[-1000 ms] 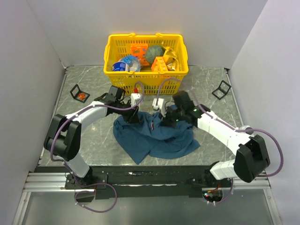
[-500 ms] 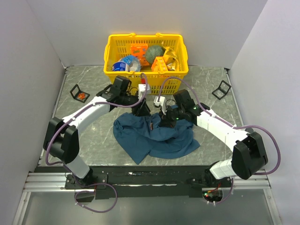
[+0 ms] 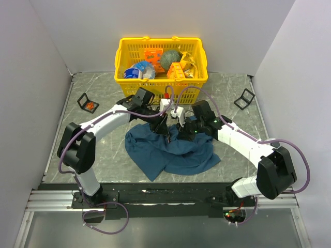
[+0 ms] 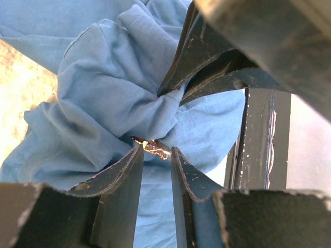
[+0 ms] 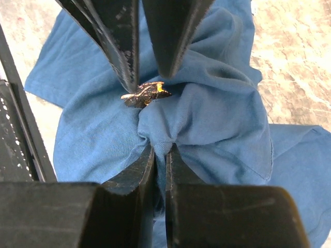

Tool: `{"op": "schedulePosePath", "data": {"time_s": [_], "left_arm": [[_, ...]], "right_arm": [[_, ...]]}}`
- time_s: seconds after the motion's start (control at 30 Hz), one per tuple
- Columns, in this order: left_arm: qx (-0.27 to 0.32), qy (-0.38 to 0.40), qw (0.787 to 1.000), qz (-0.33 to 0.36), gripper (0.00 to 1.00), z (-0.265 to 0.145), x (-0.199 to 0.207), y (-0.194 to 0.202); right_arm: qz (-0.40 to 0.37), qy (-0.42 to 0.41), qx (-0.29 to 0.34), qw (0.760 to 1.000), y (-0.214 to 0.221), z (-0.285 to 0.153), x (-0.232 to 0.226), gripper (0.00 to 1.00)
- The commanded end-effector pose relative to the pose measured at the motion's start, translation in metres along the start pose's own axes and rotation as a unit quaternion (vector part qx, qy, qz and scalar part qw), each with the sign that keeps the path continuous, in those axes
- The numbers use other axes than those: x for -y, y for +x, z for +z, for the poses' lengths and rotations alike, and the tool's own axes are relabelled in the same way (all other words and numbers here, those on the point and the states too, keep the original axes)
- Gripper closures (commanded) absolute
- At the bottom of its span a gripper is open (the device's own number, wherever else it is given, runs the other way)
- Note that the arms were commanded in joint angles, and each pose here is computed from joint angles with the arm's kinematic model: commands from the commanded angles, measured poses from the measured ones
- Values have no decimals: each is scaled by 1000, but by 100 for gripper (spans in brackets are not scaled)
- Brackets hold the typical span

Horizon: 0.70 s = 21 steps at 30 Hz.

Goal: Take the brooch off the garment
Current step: Remove the brooch from the clothes.

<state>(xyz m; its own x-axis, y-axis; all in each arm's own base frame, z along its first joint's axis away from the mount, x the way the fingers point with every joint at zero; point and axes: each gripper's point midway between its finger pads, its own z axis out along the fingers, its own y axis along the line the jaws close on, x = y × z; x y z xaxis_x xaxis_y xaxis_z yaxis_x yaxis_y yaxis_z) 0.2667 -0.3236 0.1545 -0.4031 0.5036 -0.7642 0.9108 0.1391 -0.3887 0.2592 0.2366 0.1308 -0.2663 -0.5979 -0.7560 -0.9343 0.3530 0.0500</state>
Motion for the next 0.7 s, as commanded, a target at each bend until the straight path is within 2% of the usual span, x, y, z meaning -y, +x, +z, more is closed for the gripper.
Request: {"op": "schedulePosePath", "data": {"time_s": [0.0,0.2,0.43,0.67], "left_arm": [[-14,-5,1000,-6,66,-3,3,4],[-3,-2,1000,-21,65,-2,8,7],[40,16,998,-44,66,-4,9,-6],[46,29,997,-57,64,-1,6,-13]], "right_arm": [[-21,35,48,998,-26,-12,12,100],[-4,43,65,997,-30,-17,17,100],[0,42,76,996,-31,-21,16,100],[2,44,76,996,-30,-21,18,100]]}}
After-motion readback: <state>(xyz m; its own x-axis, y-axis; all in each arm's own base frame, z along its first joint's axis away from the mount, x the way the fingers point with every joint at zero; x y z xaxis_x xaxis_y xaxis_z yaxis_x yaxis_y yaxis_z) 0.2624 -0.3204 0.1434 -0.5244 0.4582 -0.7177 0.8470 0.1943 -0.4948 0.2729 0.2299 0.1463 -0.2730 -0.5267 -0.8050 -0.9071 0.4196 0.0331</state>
